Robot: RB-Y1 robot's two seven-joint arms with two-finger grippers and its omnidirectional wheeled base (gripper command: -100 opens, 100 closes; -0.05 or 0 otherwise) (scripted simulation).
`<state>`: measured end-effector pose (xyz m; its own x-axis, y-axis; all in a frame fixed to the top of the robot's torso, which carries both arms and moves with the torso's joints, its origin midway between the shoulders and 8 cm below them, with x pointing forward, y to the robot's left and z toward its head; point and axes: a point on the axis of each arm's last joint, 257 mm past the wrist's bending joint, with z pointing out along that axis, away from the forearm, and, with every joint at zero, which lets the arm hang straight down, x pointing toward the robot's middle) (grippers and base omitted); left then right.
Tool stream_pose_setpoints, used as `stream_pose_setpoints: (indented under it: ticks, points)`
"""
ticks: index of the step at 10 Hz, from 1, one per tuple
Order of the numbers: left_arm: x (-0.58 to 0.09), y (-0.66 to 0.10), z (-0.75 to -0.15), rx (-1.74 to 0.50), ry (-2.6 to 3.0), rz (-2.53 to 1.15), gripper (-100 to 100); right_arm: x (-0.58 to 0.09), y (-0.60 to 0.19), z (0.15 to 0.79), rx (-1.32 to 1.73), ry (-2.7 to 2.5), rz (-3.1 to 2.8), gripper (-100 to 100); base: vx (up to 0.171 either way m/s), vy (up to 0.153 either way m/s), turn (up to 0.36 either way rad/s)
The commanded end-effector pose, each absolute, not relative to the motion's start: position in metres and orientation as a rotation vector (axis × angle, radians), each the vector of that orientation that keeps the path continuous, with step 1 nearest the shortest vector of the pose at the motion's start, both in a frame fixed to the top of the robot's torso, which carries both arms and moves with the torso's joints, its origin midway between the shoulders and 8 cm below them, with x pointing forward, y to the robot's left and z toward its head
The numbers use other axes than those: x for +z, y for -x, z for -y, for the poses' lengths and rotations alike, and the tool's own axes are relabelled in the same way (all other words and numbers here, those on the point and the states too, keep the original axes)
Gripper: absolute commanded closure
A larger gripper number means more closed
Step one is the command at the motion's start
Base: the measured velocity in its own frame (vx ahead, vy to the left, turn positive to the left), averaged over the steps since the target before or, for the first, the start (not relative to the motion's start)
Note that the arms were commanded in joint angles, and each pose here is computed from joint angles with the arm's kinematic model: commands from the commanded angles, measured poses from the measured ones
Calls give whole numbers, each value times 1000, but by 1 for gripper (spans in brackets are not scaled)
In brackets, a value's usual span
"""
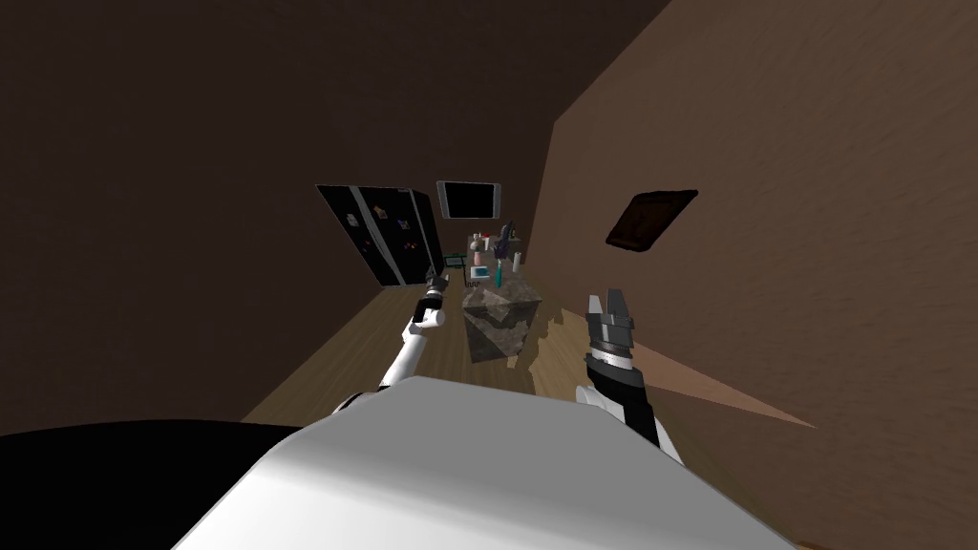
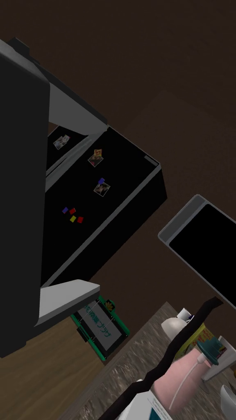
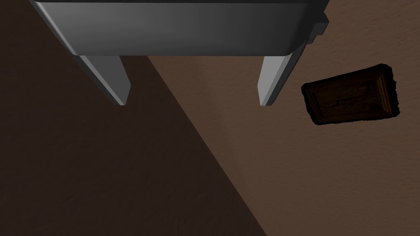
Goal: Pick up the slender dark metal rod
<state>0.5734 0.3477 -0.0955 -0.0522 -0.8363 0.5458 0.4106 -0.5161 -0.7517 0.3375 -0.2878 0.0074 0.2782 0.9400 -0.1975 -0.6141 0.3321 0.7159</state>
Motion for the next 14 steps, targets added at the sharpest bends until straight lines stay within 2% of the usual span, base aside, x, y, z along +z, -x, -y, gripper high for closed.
stream_pose_setpoints:
  ticks: [1, 14]
  points:
    - [-105, -583, -348, -1729, 1344, -497, -100, 7, -338, 288, 1123, -573, -676, 0, -12, -17, 17]
    - [-174, -664, -335, -1883, 1911, -255, -100, 7, -337, 288, 1122, -573, -676, 0, 13, 3, 0]
